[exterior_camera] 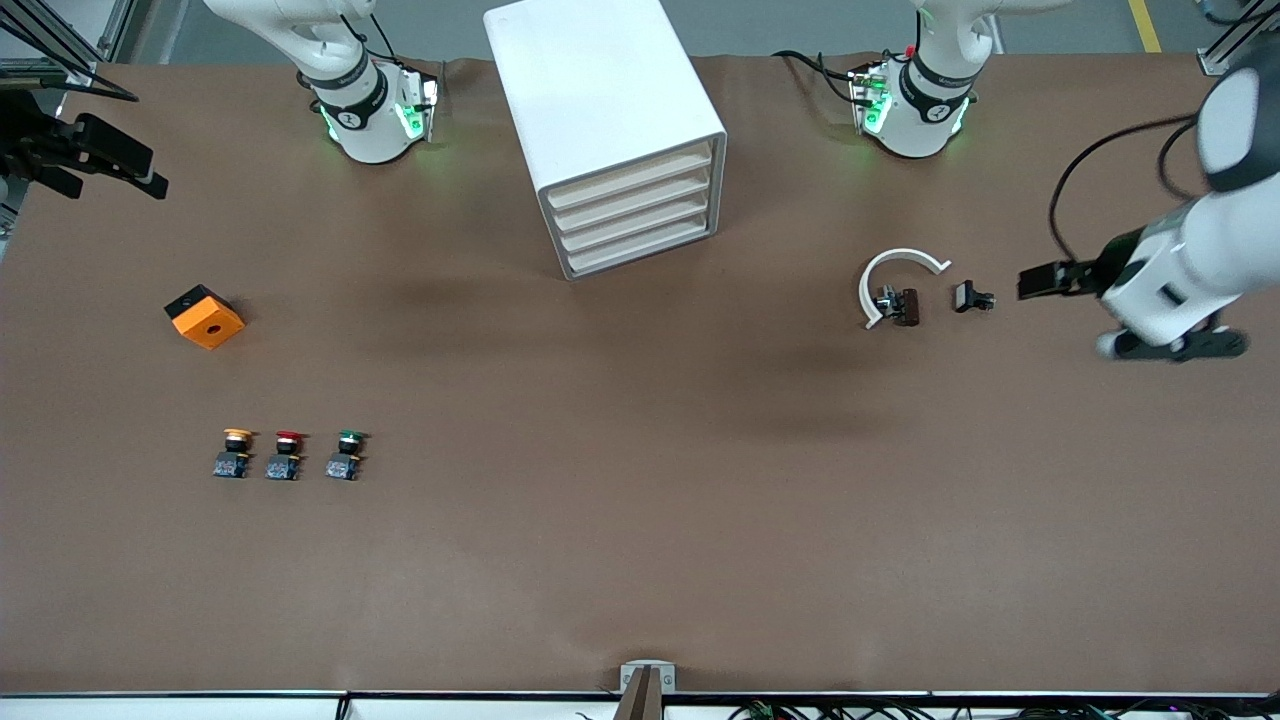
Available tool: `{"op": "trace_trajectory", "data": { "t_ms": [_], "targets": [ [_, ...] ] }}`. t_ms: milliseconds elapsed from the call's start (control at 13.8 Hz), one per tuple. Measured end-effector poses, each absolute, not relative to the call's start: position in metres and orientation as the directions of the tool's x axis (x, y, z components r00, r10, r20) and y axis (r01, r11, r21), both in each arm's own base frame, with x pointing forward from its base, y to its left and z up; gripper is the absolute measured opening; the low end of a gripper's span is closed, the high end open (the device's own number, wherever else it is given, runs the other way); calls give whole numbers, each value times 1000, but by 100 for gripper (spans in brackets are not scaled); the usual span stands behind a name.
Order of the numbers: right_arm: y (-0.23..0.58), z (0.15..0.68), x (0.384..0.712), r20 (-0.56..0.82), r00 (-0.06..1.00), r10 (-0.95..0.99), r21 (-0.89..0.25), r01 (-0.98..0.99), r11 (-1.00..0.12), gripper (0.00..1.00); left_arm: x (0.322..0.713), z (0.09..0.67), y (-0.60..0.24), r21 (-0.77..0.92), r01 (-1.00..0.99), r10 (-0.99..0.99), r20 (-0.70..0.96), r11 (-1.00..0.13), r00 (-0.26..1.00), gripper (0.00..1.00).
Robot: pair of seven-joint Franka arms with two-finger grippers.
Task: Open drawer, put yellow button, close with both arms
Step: 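Reach the left gripper to the drawer handle while the right gripper reaches the yellow button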
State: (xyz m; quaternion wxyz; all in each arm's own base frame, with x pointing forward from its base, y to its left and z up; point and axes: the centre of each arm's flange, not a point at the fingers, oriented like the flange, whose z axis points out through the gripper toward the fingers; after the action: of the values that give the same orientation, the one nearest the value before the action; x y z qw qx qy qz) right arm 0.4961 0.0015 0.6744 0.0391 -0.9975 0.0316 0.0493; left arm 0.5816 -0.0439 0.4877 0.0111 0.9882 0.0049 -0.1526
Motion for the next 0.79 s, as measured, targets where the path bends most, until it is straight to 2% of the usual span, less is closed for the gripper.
{"op": "trace_trajectory", "data": {
  "t_ms": [289,505,650,794],
  "targets": [
    [-17,674,500,-86,992,-97,-116,-106,-987,100,603,419,-85,22,128,112,-357,-991,927,100],
    [-31,649,523,-95,988,-118,-125,-129,-984,100,607,383,-128,-24,278,265,-390,-960,882,100],
    [-33,637,535,-100,988,-120,-123,-132,-984,100,610,376,-155,-46,392,376,-411,-919,831,100],
    [-34,642,537,-86,989,-121,-111,-130,-985,100,616,381,-178,-65,547,512,-458,-835,727,100]
  ]
}}
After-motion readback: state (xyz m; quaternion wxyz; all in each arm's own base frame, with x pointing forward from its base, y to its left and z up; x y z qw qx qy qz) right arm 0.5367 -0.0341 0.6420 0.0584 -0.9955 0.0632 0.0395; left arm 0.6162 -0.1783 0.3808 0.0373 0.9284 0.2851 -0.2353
